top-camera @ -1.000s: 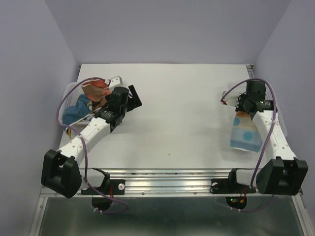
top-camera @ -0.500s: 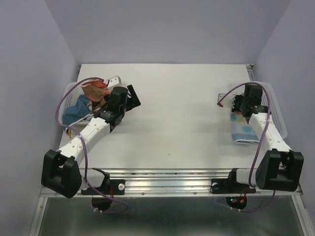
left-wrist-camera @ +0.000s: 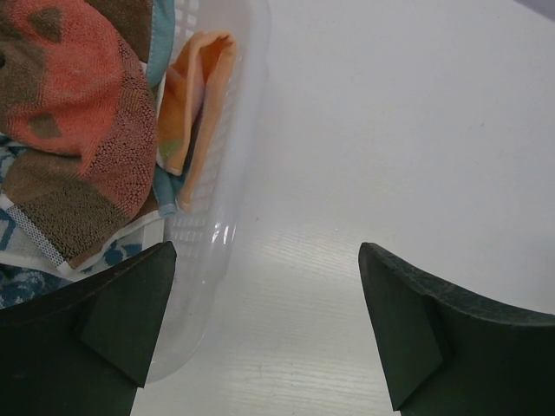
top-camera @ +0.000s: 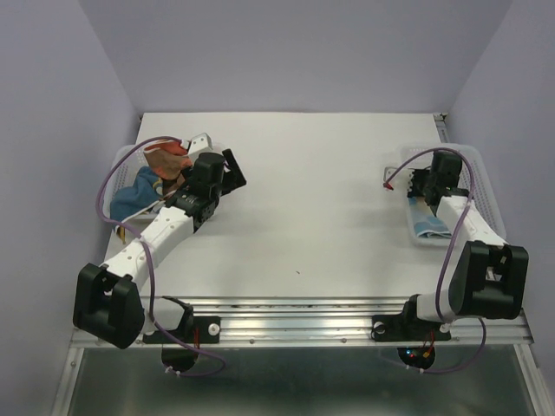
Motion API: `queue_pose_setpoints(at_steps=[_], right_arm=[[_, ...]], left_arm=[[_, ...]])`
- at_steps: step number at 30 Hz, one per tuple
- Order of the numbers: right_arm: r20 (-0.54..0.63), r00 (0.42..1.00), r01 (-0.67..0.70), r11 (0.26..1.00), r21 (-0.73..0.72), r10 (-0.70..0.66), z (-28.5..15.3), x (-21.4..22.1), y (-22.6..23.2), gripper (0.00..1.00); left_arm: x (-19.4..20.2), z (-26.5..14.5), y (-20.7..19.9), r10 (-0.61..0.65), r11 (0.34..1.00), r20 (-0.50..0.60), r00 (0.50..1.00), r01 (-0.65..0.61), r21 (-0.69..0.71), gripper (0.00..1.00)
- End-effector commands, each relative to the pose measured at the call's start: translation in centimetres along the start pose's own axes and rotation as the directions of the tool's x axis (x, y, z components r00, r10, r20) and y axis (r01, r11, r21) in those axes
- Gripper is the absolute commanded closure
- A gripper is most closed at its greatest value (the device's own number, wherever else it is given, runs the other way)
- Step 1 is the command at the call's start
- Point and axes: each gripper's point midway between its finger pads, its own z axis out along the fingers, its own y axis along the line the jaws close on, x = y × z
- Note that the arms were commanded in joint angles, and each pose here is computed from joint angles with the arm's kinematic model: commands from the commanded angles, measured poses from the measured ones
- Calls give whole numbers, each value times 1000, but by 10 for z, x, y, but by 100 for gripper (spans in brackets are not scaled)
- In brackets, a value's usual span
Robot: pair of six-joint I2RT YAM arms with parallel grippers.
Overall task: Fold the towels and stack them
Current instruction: Neatly place the folded towel into the bin
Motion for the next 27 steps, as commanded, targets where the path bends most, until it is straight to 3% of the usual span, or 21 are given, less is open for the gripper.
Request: queue_pose_setpoints(at_steps=[1,7,11,12,13,14,22,25,27], right_arm=[[25,998,54,996,77,-56,8,-1,-16,99],[42,998,52,996,67,-55,17,-3,-13,99],[37,998,50,997,60,-53,20,-2,-11,93],[38,998,48,997,65,-50,20,-2,-12,84],[35,998,45,996,75,-48,19,-2,-14,67],[34,999,38,996,81,-41,19,-1,-15,1],[-37,999,-16,983,185,23,-17,12,-54,0],[3,996,-81,951,299,84,-48,9,-87,0],[125,983,-175,903,393,136,-77,-6,-116,0]], left_arm=[[-5,3,7,11,999,30,999,-10,-33,1],[-3,6,7,13,999,22,1000,-12,-36,1],[-4,5,6,9,999,21,1000,-9,-33,1],[-4,5,5,8,1000,20,1000,-7,-30,1],[-4,5,5,6,1000,19,1000,-6,-29,1],[-5,4,3,4,1000,22,1000,-4,-23,1],[-21,-8,4,-36,999,72,997,38,-22,1],[-30,-18,3,-60,998,104,993,61,-3,1],[-38,-27,5,-77,997,135,988,78,3,1]])
